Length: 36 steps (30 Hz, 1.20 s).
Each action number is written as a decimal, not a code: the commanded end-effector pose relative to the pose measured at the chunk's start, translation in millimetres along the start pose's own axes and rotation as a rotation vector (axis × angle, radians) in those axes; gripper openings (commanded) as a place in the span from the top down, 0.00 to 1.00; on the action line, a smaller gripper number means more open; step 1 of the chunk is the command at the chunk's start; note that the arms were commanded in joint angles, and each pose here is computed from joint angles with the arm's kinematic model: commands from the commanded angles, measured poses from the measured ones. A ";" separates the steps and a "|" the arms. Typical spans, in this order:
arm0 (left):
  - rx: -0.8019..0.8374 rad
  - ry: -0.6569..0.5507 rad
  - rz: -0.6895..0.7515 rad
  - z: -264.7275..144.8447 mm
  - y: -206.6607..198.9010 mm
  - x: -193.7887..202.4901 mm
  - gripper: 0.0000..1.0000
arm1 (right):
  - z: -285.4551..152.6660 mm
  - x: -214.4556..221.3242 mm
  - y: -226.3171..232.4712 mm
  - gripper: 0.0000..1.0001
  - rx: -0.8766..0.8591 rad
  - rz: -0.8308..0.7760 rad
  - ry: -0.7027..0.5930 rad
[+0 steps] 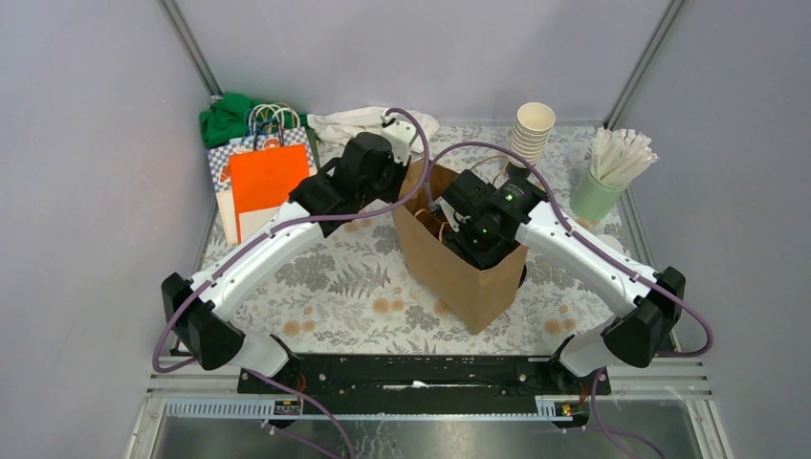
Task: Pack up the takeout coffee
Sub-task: Place the coffee cup on the cup tray.
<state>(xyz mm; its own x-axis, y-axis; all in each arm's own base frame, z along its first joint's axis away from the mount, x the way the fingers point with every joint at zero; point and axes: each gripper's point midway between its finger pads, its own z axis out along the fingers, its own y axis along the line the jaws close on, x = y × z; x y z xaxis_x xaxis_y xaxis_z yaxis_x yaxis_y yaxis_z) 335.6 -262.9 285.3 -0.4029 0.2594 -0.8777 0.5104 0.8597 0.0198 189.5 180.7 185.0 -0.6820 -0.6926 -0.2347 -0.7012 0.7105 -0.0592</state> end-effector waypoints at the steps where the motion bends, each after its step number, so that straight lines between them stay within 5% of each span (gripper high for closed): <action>1: -0.033 -0.049 0.011 -8.1 8.4 -19.3 1.00 | -5.1 8.5 -3.2 0.74 0.008 0.013 0.032; 36: -0.108 -0.087 0.037 -19.3 24.8 -28.3 1.00 | 64.4 27.0 9.7 0.74 -0.042 0.005 0.113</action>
<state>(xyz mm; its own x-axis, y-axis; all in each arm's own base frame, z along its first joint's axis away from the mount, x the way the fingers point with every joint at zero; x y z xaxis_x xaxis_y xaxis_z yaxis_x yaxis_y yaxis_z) 340.6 -251.6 293.2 -0.3755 0.2980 -0.8776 0.4832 0.8710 0.0890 197.3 201.5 133.3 -0.6862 -0.6772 -0.2654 -0.7006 0.7135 -0.0089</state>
